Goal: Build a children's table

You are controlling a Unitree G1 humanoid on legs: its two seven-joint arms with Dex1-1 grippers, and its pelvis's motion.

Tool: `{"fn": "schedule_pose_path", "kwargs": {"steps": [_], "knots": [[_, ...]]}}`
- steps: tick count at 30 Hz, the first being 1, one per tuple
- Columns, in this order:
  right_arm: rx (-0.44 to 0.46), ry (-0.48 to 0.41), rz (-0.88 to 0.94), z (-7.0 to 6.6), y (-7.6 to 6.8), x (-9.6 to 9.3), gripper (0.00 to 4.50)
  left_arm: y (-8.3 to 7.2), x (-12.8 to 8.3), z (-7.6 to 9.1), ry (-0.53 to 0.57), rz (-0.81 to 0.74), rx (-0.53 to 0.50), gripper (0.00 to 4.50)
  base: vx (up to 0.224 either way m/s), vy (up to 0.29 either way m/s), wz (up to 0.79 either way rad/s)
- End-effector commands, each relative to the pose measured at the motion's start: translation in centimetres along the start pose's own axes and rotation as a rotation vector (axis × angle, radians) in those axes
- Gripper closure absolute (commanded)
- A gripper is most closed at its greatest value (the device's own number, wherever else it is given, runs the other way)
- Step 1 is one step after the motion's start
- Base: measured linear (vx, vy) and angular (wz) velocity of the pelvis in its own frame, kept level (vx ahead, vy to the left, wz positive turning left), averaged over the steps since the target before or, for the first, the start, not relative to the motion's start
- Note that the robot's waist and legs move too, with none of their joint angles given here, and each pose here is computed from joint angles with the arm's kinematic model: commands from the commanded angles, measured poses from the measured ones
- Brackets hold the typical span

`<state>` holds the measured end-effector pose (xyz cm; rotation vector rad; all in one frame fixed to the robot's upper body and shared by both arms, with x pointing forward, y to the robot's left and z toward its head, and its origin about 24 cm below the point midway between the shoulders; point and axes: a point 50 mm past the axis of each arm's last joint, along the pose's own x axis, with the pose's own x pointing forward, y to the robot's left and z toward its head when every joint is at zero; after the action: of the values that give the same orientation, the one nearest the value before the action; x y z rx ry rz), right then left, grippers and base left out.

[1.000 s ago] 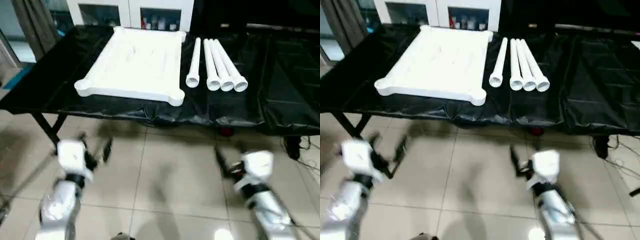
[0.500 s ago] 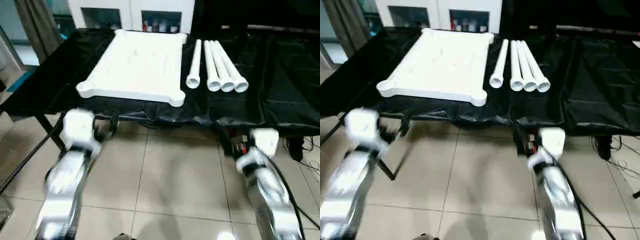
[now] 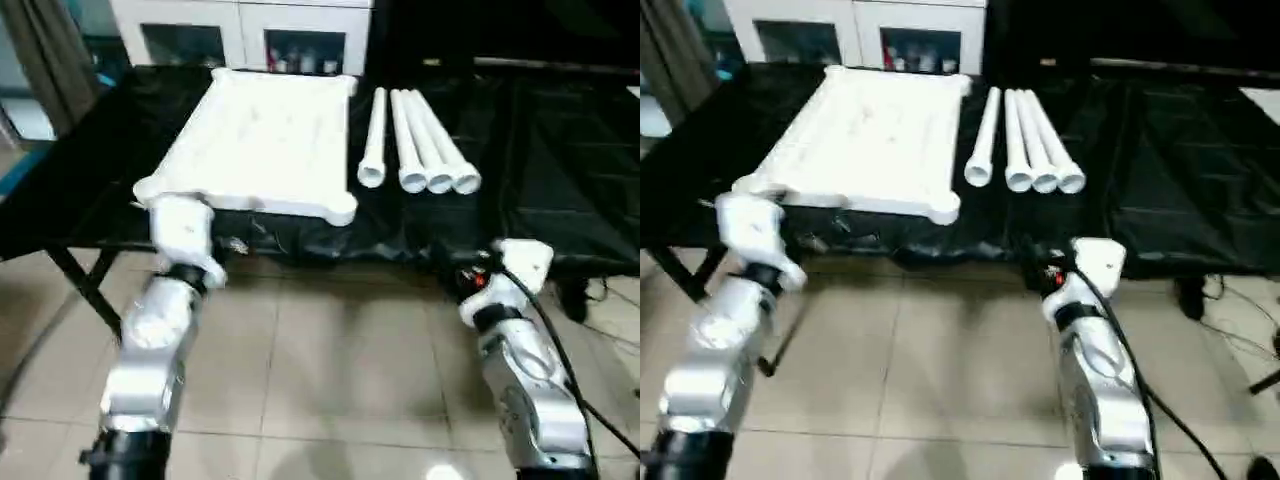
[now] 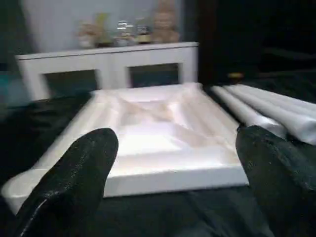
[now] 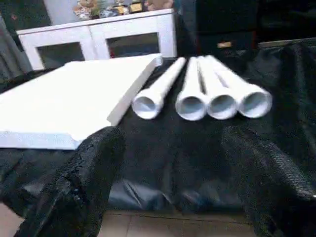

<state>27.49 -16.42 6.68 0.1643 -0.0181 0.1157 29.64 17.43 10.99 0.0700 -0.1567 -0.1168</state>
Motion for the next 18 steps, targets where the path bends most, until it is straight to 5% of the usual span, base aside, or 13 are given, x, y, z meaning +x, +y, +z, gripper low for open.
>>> {"fn": "schedule_pose_path", "kwargs": {"steps": [1,8,18], "knots": [[0.0,-0.009,-0.002,0.2,0.0,0.1,0.94,-0.3,0.2,0.2,-0.004,-0.013,0.004,0.16,0.145,0.03,0.05],[-0.001,-0.031,0.025,0.7,0.6,0.7,0.94,-0.6,1.1,0.3,0.0,-0.029,0.011,0.16,0.204,0.009,0.46],[0.018,-0.006,0.009,0.2,0.9,0.7,0.94,-0.9,1.4,0.2,0.016,-0.079,0.022,0.16,0.158,-0.095,-0.01]]}}
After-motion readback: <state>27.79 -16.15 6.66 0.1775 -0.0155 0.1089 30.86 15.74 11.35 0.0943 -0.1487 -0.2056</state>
